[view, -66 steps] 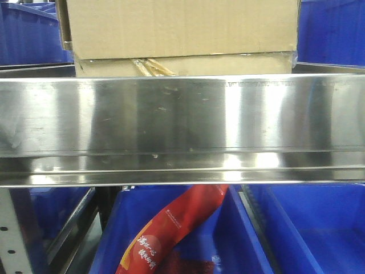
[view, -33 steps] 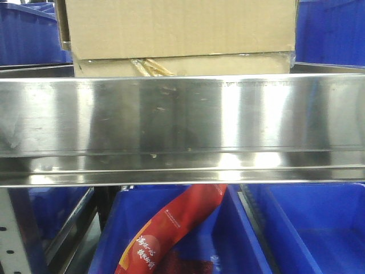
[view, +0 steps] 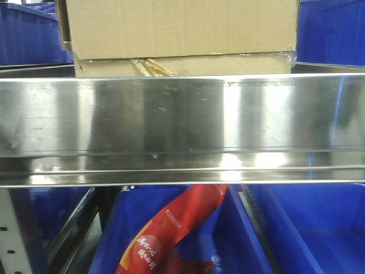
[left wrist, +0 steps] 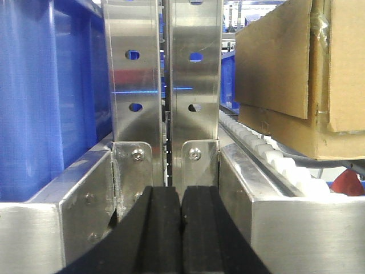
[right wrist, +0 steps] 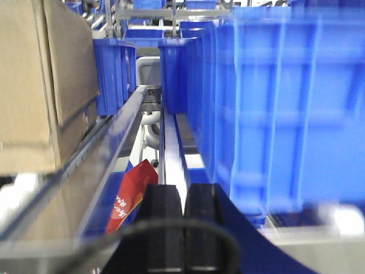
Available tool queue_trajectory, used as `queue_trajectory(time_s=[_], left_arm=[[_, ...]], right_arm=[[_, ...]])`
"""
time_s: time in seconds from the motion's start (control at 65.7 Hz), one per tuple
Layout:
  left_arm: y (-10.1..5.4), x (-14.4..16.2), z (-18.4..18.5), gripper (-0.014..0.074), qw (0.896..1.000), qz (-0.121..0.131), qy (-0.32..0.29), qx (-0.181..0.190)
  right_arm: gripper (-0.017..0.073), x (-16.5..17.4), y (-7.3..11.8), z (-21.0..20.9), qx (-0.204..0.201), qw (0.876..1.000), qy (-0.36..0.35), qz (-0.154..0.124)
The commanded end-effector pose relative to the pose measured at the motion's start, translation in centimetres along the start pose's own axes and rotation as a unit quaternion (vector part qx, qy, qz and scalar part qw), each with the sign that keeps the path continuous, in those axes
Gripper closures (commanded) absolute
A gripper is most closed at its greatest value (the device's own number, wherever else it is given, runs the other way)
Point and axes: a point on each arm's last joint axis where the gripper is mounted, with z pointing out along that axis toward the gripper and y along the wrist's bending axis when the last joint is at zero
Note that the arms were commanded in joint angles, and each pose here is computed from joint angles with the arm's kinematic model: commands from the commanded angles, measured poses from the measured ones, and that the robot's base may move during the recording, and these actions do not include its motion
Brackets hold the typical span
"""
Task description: Stack two boxes on right shelf middle
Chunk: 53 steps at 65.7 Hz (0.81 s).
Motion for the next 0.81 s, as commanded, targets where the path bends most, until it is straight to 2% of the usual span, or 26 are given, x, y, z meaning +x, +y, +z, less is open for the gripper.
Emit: queue_trajectory(time_s=[0.0,0.122,0.228,0.792], left_arm=[[0.04,-0.23,-0.05,0.0704,1.0,0.003,-0.012,-0.003],[0.04,-0.23,-0.05,0.0704,1.0,0.003,-0.012,-0.003],[0.04,-0.23,-0.05,0.0704,1.0,0.003,-0.012,-0.003],[0.04,-0.35,-0.06,0.0704,1.0,0.003,-0.019,-0.003]], right_arm=[[0.0721,1.47,-0.16,-0.54,0.004,1.0,-0.027,0.002],[0.0721,2.07,-0.17,-0.69,0.003,1.0,-0.023,-0.001],[0.0721,2.27,-0.16,-0.68,0.002,1.0,-0.012,-0.02],[0.0721,2.27,-0.16,-0.68,0.002,1.0,-0.012,-0.02]])
